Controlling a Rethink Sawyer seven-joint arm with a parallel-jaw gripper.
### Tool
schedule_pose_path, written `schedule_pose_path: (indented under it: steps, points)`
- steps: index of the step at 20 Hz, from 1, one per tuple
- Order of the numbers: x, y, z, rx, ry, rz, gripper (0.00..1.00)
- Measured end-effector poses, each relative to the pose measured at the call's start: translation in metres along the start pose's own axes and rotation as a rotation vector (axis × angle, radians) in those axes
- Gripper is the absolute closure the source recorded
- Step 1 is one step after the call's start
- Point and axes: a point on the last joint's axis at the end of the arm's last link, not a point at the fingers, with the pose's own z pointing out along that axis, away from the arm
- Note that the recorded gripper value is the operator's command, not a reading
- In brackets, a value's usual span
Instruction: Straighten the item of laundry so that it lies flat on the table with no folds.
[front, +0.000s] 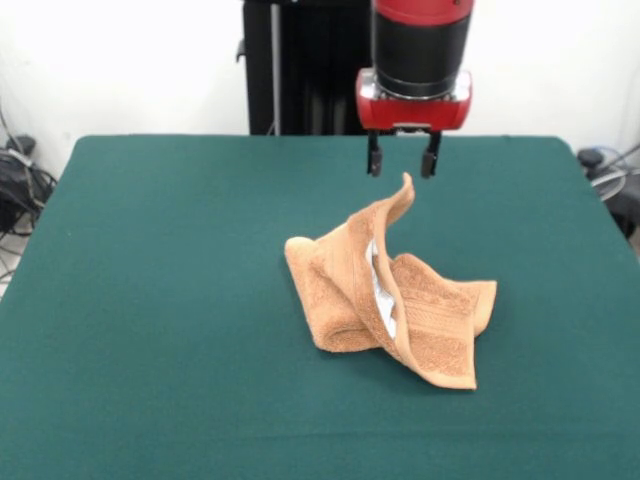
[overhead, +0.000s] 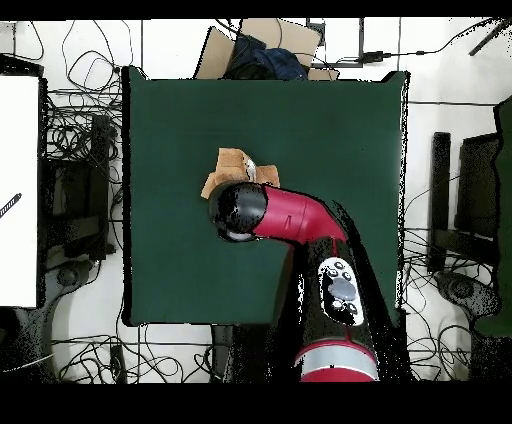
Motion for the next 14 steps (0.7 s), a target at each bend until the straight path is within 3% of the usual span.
schedule_pose_path:
  steps: [6,14]
  points:
    - [-0.001,0.013,-0.004,0.012,-0.013,-0.031,0.0]
    - [-0.004,0.005,-0.004,0.004,-0.013,-0.012,0.0]
